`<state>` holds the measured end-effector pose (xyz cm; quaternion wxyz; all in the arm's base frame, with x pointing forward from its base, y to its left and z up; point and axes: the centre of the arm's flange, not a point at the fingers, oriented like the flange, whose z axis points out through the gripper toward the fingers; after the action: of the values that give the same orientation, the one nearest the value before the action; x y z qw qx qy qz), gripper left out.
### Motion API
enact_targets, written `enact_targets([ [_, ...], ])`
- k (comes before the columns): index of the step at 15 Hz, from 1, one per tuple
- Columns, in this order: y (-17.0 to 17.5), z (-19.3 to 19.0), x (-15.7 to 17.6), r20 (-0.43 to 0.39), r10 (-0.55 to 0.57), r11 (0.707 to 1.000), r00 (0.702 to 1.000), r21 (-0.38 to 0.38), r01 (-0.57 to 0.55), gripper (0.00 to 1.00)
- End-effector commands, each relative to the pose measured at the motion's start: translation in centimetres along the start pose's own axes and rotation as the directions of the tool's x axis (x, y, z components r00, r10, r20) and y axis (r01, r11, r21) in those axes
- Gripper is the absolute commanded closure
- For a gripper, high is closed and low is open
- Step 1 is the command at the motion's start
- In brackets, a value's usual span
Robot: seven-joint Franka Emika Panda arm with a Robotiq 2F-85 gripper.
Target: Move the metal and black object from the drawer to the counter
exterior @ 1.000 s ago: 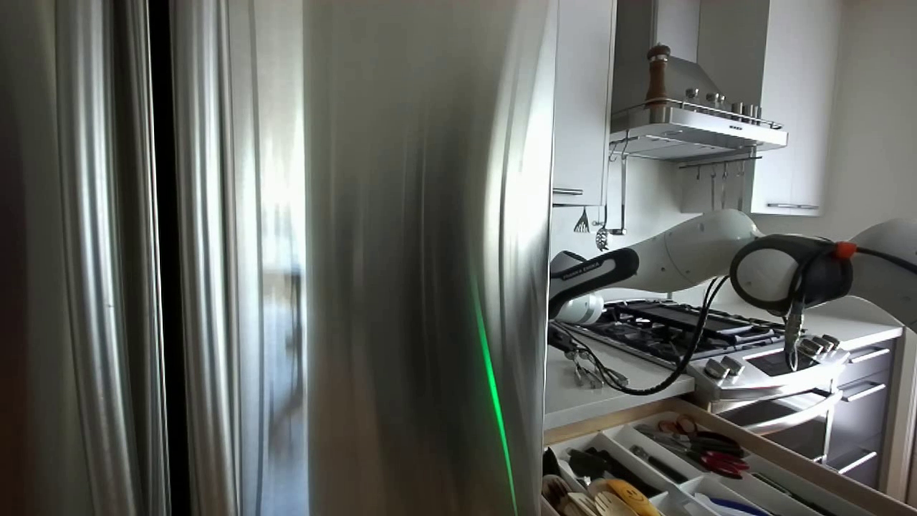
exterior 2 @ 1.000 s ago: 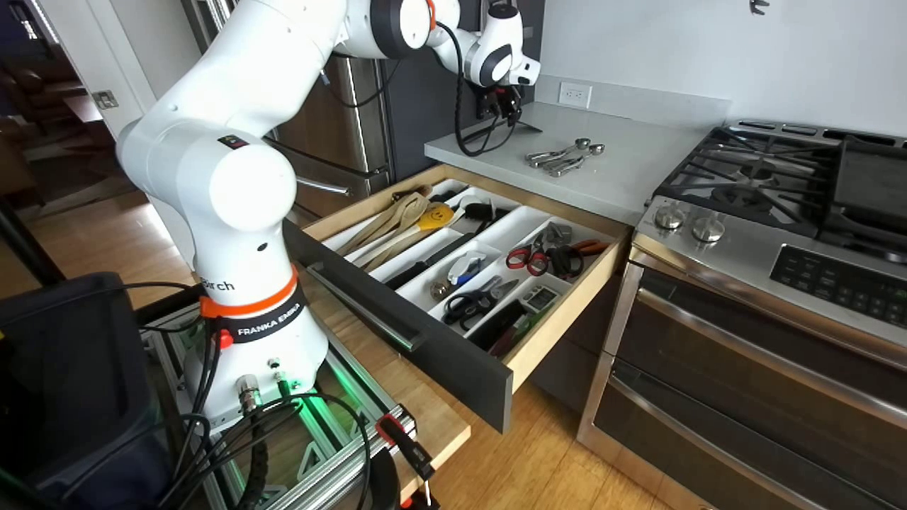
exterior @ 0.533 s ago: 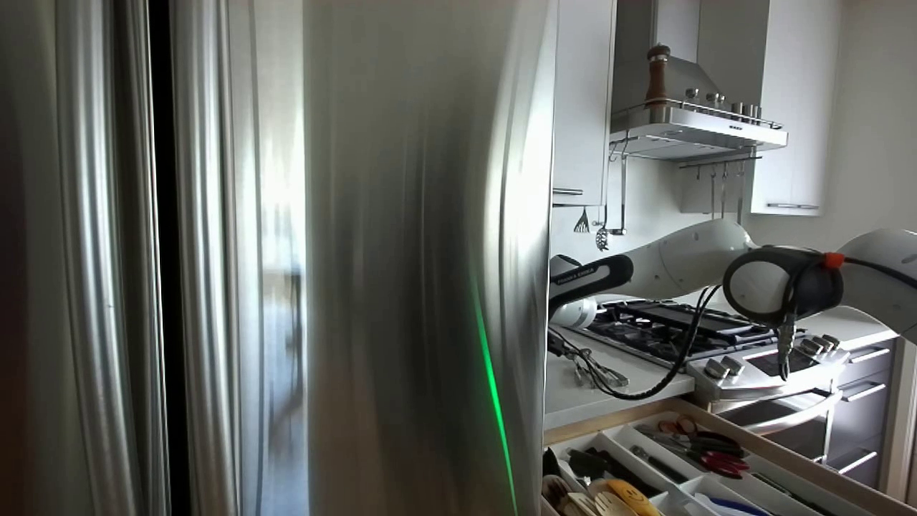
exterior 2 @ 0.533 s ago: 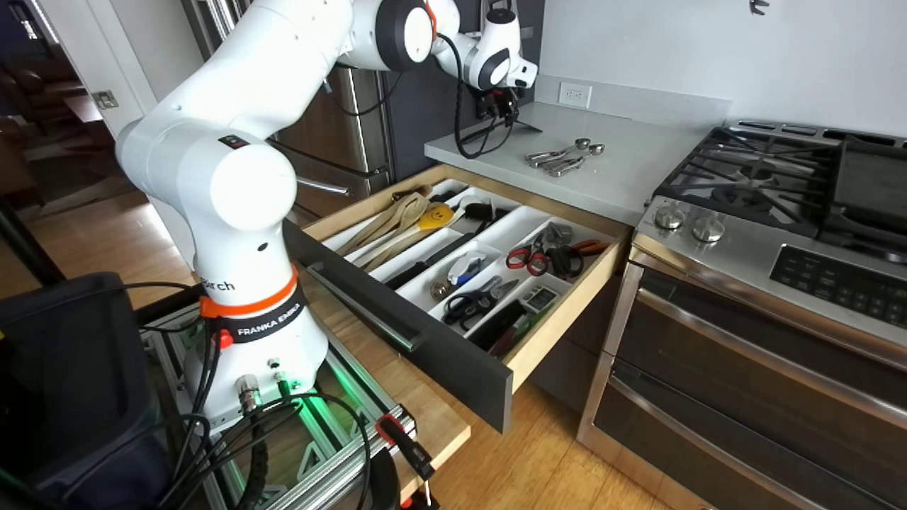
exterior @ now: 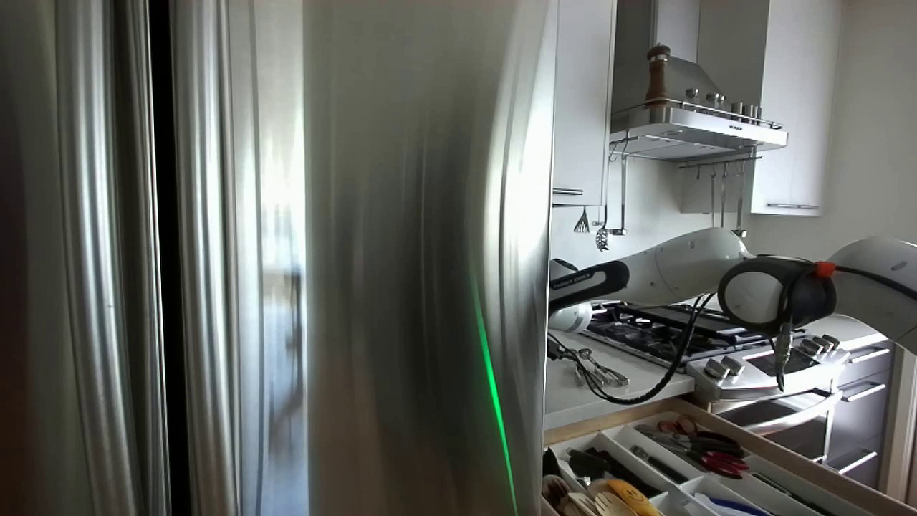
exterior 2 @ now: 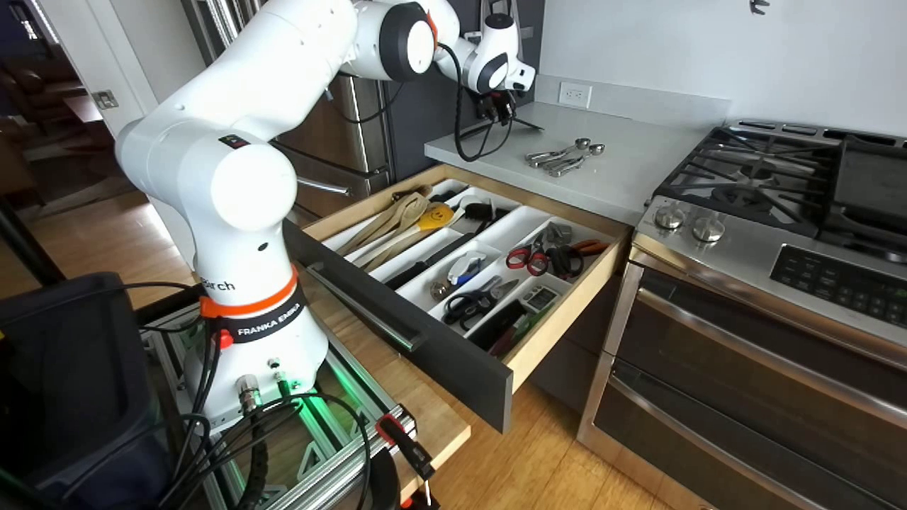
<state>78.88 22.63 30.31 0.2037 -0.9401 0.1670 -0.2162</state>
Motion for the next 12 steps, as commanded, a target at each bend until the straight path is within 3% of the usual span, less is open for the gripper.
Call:
enact_targets([
  [1, -0.6, 0.1, 0.8, -0.007, 0.003, 1.000, 1.000, 0.005, -0.003, 0.96],
  [7, -0.5, -3.3, 1.4, -0.024, -0.038, 0.998, 0.999, -0.049, 0.037, 0.99],
  [10, 0.1, -4.3, 2.1, -0.053, -0.120, 0.980, 0.991, -0.167, 0.110, 0.99],
  [12, 0.6, -4.4, 2.4, -0.057, -0.192, 0.950, 0.980, -0.263, 0.171, 0.99],
])
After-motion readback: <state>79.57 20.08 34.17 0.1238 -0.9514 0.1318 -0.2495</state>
